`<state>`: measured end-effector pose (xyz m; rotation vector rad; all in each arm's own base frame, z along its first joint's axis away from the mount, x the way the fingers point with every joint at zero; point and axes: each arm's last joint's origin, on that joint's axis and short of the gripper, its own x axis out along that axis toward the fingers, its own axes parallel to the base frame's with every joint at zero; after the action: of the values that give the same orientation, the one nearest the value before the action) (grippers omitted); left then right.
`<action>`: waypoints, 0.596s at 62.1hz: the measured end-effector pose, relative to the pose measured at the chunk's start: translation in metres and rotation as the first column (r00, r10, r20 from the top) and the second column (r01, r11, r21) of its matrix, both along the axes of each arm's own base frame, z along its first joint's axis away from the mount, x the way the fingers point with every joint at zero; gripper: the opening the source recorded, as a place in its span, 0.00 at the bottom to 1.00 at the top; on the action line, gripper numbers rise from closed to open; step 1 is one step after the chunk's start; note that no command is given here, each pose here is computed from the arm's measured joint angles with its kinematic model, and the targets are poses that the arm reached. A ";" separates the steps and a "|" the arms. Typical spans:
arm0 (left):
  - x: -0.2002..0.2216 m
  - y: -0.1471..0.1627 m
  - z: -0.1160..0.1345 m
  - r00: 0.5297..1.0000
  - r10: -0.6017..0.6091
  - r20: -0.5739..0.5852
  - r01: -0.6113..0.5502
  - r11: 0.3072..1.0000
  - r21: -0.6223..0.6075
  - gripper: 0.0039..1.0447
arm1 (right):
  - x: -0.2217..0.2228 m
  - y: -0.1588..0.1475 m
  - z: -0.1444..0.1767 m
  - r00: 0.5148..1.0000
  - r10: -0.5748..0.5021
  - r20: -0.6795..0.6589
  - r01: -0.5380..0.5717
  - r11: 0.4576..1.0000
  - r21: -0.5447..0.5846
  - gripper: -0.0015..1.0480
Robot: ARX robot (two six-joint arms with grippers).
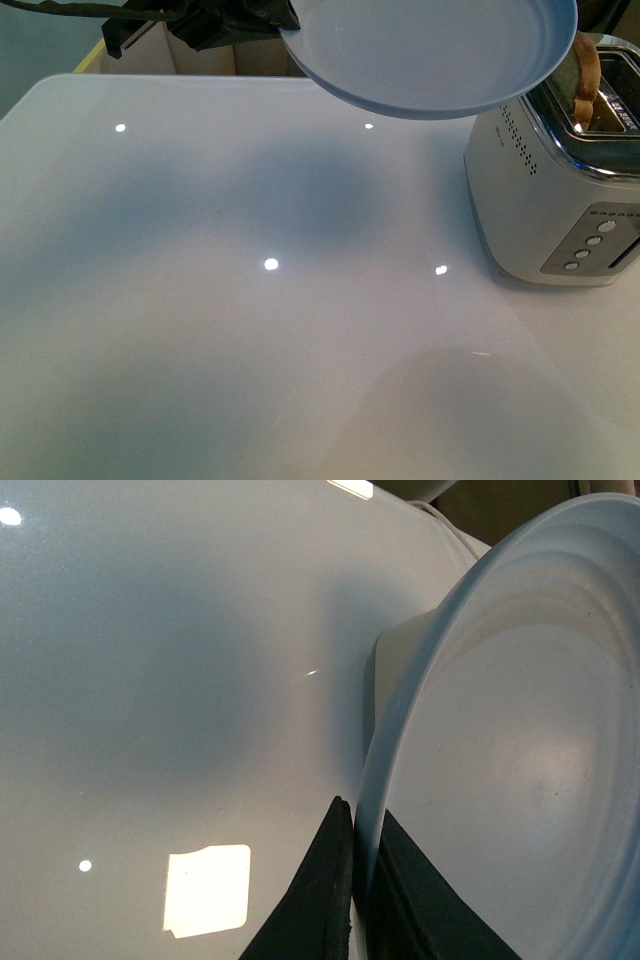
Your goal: Left arm holds plate, right arm toasts bread
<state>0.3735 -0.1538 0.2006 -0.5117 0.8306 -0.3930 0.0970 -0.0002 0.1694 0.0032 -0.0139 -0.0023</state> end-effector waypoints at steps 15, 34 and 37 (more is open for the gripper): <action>0.000 0.000 0.000 1.000 0.000 0.000 0.000 1.000 0.000 0.03 | 0.000 0.000 0.000 1.000 0.000 0.000 0.000 1.000 0.000 0.92; 0.000 0.000 0.000 1.000 0.000 0.000 0.000 1.000 0.000 0.03 | 0.000 0.000 0.000 1.000 0.000 0.000 0.000 1.000 0.000 0.92; 0.000 0.000 0.000 1.000 0.000 0.000 0.000 1.000 0.000 0.03 | 0.000 0.000 0.000 1.000 0.000 0.000 0.000 1.000 0.000 0.92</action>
<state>0.3735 -0.1538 0.2006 -0.5117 0.8306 -0.3930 0.0970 -0.0002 0.1694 0.0032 -0.0139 -0.0023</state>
